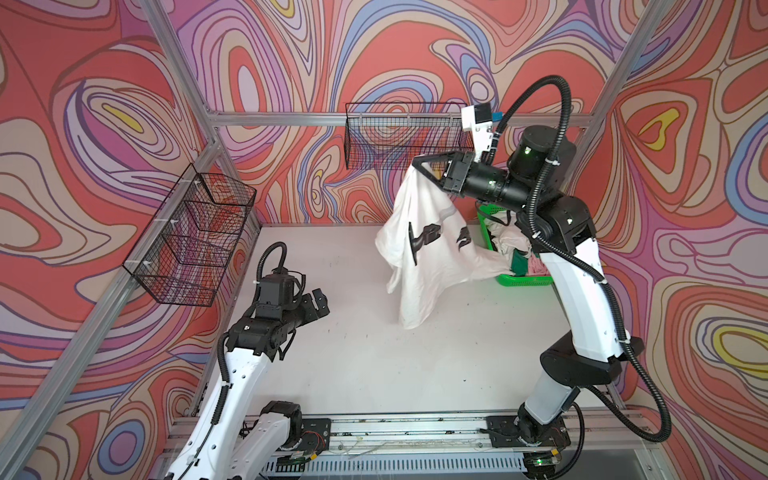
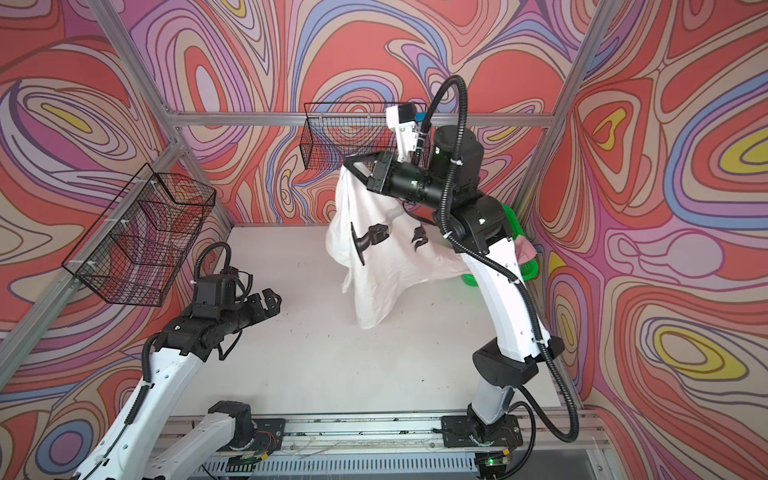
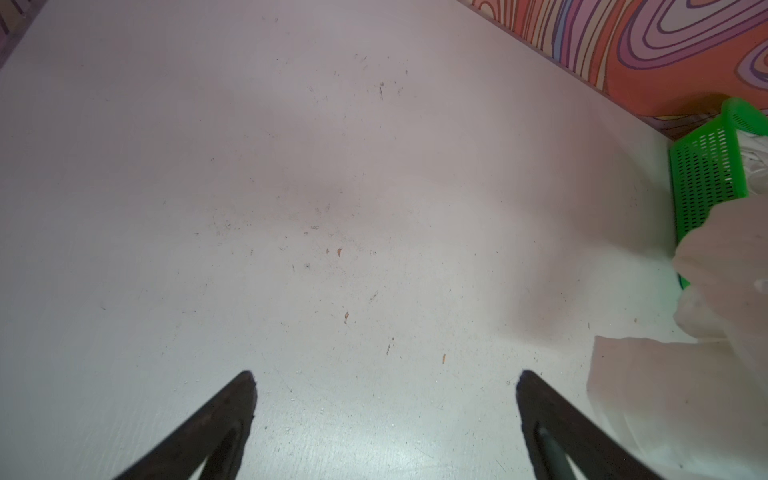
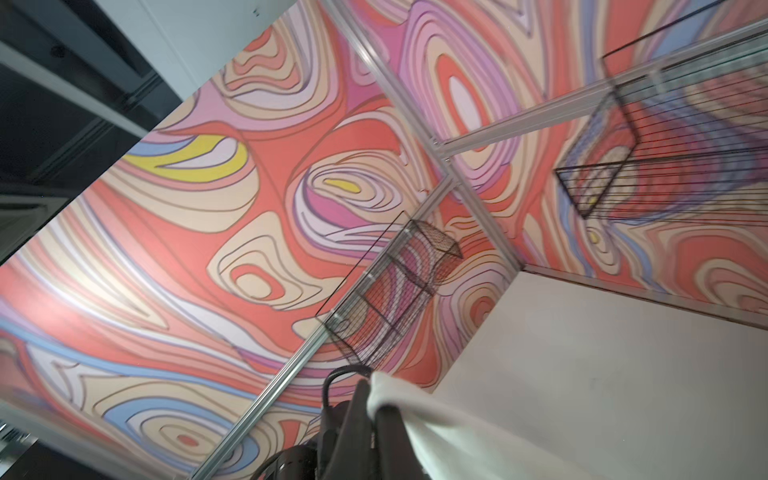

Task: Fold and stack the t-shirts
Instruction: 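Grasp the white t-shirt with the right gripper and lift it out, then lay the white t-shirt on the table nearer the robot, right gripper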

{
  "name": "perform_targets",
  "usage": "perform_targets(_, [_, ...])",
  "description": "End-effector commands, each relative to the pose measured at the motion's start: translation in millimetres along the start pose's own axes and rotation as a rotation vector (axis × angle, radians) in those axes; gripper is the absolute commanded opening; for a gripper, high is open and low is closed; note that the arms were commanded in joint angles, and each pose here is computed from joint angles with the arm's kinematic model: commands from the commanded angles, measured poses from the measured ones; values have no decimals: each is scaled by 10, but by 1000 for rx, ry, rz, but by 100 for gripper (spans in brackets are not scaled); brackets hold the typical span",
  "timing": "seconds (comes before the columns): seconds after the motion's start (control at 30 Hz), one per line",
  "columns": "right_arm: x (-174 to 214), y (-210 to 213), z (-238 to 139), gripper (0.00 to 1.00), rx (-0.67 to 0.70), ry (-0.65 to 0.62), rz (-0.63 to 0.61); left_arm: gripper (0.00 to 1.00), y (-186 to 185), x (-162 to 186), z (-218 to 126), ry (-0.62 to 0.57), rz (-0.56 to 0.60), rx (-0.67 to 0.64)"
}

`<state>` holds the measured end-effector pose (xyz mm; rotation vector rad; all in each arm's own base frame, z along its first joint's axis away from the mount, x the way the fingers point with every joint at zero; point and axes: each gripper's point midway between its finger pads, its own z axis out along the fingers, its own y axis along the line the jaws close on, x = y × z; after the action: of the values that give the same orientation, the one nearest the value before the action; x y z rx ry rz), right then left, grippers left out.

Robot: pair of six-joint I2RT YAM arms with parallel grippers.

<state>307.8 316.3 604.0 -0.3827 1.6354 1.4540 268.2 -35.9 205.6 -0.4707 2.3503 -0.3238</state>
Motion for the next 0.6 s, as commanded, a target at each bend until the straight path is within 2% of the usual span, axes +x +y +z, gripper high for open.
perform_targets(0.0, [114,415,163,0,-173,32,-22,100,230,-41,-94,-48,-24,-103])
perform_targets(0.13, [372,521,416,0,-267,102,15,100,579,-167,-321,-163,-92,-262])
perform_targets(0.23, [479,412,461,0,-220,124,-6,100,786,-220,-518,-243,-133,-362])
perform_targets(0.33, [726,43,391,0,-90,148,-44,100,882,-230,-643,-289,-157,-405])
perform_targets(0.43, [1034,-510,212,0,28,174,-21,100,881,-220,-645,-295,-160,-397])
perform_targets(0.57, [1408,-1407,-319,0,196,140,70,100,836,-192,-554,-248,-148,-383])
